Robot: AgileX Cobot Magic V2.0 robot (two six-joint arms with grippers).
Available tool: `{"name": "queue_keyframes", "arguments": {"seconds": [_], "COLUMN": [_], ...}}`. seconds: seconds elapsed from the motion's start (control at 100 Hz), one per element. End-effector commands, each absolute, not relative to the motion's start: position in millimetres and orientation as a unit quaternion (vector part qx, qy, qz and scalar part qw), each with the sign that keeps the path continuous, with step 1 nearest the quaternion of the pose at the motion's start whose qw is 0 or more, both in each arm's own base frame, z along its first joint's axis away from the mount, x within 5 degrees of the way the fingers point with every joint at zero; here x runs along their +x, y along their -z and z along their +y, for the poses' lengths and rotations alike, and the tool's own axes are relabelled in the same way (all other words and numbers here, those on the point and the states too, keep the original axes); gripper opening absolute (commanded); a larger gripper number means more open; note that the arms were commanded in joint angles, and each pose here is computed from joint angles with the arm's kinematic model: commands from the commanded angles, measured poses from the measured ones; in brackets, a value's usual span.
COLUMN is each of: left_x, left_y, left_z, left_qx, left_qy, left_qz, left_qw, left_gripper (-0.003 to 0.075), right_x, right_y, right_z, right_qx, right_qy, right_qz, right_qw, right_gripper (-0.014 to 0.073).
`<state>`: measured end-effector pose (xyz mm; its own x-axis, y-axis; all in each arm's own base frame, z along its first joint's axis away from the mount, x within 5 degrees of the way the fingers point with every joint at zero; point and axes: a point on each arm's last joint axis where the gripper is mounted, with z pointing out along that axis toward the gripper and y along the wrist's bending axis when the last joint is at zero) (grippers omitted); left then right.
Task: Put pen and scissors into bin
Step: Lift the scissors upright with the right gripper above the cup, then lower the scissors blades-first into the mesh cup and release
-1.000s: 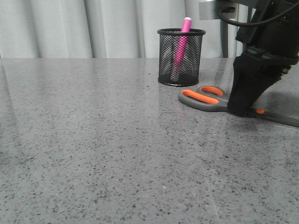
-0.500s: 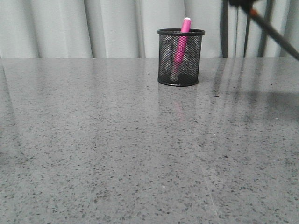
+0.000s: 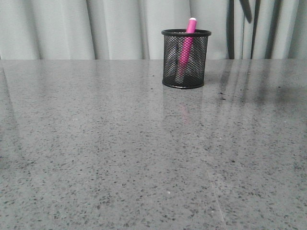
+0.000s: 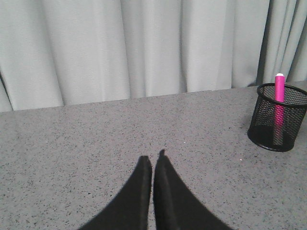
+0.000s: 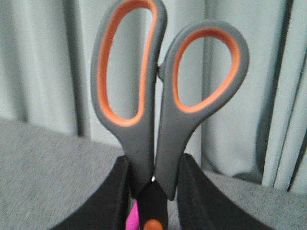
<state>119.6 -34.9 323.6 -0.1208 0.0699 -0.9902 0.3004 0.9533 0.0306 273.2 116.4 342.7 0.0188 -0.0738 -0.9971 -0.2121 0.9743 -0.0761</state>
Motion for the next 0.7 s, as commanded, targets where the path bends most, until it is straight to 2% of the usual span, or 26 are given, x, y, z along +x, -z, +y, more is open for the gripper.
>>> {"name": "queue_keyframes", "arguments": {"seconds": [0.0,0.1,0.29,0.46,0.69], "left_x": [120.7,120.7,120.7,120.7,120.7], "left_y": [-339.2,-339.2,-339.2,-339.2,-339.2], "left_z": [-32.3,-32.3,-32.3,-32.3,-32.3], "left_qx": [0.102,0.102,0.102,0.102,0.102], "left_qy": [0.089,0.089,0.089,0.089,0.089], "left_qz": [0.713,0.713,0.713,0.713,0.713], "left_qw": [0.687,0.687,0.687,0.687,0.687], "left_gripper": [-0.0019,-0.0019,-0.0019,-0.0019,-0.0019], "right_x": [277.2,290.2,320.9,345.3,365.6], "right_y": [-364.5,-366.1,-368.2,-361.3,-333.1], "right_z": [114.8,127.2,144.7,158.0,164.4], "right_qx": [-0.059,-0.068,-0.075,-0.077,-0.076], "right_qy": [-0.031,-0.061,-0.051,-0.050,-0.041], "right_qz": [0.634,0.621,0.594,0.597,0.625], "right_qw": [0.771,0.779,0.799,0.797,0.776], "right_gripper": [-0.0076,-0.0076,-0.0076,-0.0076,-0.0076]}}
